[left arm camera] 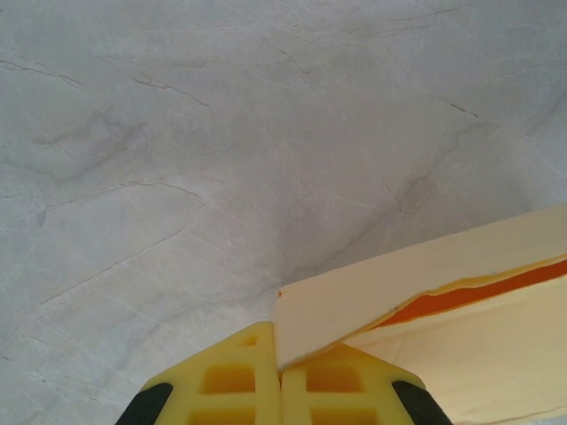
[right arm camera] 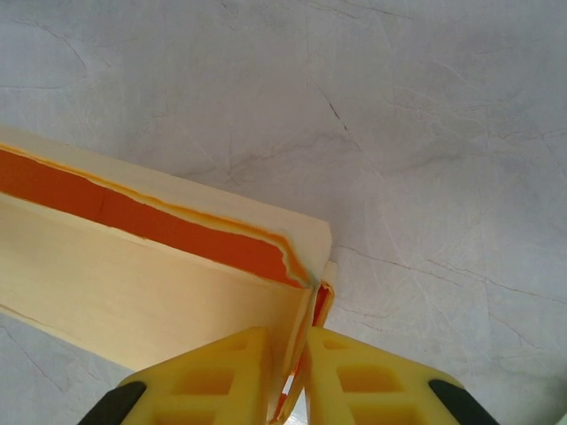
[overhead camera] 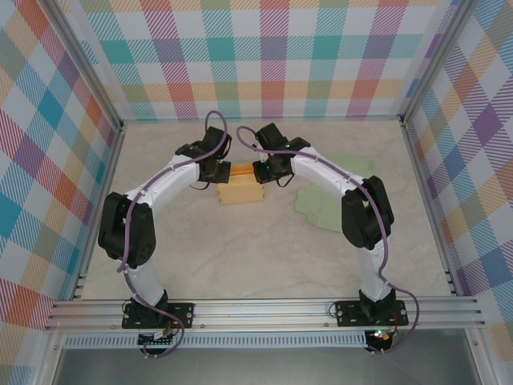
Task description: Fold the paper box
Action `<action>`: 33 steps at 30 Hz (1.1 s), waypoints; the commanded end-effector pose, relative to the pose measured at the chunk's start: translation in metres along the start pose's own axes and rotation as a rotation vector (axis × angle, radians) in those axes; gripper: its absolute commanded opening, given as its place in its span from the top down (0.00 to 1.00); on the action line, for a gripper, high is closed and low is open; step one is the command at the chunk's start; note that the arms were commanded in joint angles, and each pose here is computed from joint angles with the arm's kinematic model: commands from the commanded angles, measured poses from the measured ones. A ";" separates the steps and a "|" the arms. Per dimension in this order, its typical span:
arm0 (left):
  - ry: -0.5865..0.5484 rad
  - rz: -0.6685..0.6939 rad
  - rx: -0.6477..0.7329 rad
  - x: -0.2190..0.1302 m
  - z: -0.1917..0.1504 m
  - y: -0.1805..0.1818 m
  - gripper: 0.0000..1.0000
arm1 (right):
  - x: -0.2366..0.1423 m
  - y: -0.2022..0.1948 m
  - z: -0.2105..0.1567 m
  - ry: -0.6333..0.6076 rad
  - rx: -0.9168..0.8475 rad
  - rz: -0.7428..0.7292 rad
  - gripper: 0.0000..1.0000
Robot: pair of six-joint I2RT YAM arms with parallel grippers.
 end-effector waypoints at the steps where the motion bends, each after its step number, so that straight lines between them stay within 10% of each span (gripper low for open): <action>1: 0.026 -0.056 -0.007 0.000 0.000 -0.010 0.96 | 0.017 0.012 -0.016 0.092 -0.030 0.049 0.82; 33: 0.086 0.006 -0.019 0.023 -0.030 0.003 1.00 | 0.026 0.011 -0.023 0.129 -0.043 -0.004 0.84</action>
Point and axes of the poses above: each hand's point on the last joint's axis, 136 mm out from that joint toward the fingers, its own x axis out along the fingers, its own y axis along the line the jaws close on, z = x × y, the point moved 9 cm from there along -x, back along the fingers, and after that the axes turned 12 degrees about -x, right-handed, at the moved point
